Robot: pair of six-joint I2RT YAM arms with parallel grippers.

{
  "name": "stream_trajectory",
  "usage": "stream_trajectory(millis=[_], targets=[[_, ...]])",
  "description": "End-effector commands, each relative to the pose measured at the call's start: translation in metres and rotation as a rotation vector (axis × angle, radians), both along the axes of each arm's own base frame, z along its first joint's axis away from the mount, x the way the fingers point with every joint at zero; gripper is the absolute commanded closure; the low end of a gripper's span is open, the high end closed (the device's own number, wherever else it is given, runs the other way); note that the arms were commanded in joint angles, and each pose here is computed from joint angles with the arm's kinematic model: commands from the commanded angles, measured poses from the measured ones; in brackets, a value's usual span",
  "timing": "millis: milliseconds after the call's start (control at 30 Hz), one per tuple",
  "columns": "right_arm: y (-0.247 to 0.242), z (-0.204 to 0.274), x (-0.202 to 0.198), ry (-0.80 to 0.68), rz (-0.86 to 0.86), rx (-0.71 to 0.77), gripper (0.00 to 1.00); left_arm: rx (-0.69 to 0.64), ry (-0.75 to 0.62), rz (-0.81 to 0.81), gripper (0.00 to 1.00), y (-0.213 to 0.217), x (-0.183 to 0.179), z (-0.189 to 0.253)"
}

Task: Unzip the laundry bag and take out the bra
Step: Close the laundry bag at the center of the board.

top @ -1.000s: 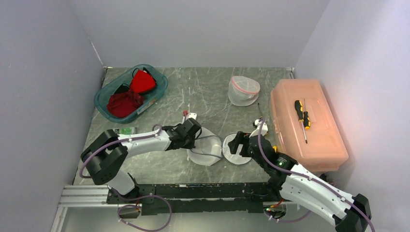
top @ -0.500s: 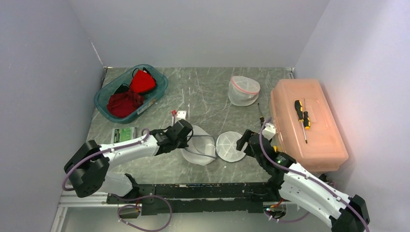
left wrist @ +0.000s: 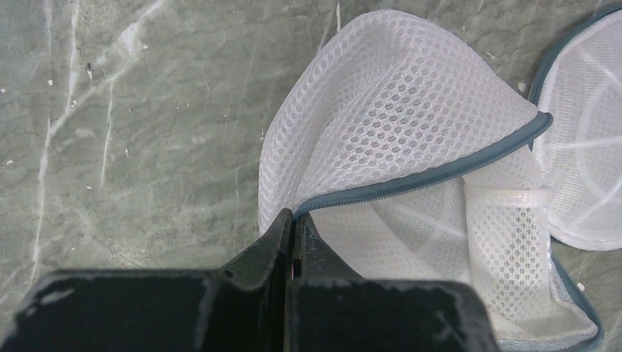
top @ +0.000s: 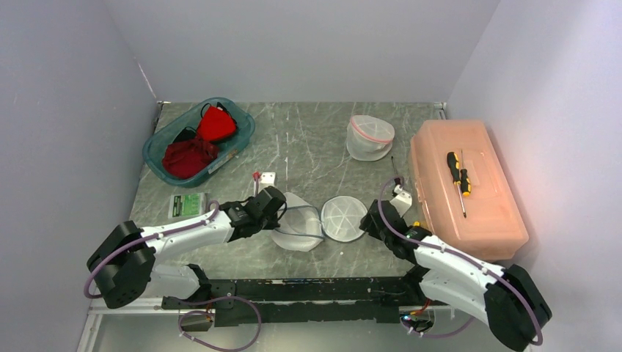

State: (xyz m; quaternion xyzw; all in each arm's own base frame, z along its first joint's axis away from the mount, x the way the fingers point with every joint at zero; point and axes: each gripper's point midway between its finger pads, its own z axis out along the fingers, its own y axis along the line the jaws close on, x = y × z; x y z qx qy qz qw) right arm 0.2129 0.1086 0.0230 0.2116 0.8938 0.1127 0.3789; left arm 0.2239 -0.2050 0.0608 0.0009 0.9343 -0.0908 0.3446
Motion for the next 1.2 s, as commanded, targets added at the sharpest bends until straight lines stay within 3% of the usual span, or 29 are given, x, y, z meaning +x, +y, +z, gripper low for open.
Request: stream_trajectory(millis=[0, 267, 400, 533, 733, 933, 1167], targets=[[0.014, 0.009, 0.019, -0.029, 0.021, 0.010, 0.46, -0.016, -0.031, -0.005, 0.97, -0.004, 0.007, 0.007], [0.007, -0.011, 0.014, 0.097, 0.027, -0.102, 0.77, -0.019, -0.034, -0.017, 0.97, -0.006, 0.007, 0.015], [0.010, -0.017, 0.012, 0.145, 0.048, -0.123, 1.00, -0.023, -0.039, -0.022, 0.97, -0.008, 0.008, 0.022], [0.014, 0.014, 0.022, 0.065, 0.072, -0.117, 1.00, -0.047, -0.054, -0.020, 0.97, -0.008, 0.008, 0.032], [0.030, 0.140, 0.046, -0.220, 0.167, -0.117, 1.00, -0.088, -0.133, -0.042, 0.97, -0.015, 0.018, 0.082], [0.051, 0.231, 0.045, -0.345, 0.320, -0.154, 1.00, -0.105, -0.208, -0.090, 0.97, -0.032, 0.035, 0.135], [0.059, 0.323, 0.033, -0.516, 0.375, -0.115, 1.00, -0.115, -0.283, -0.072, 0.97, -0.035, 0.053, 0.167]])
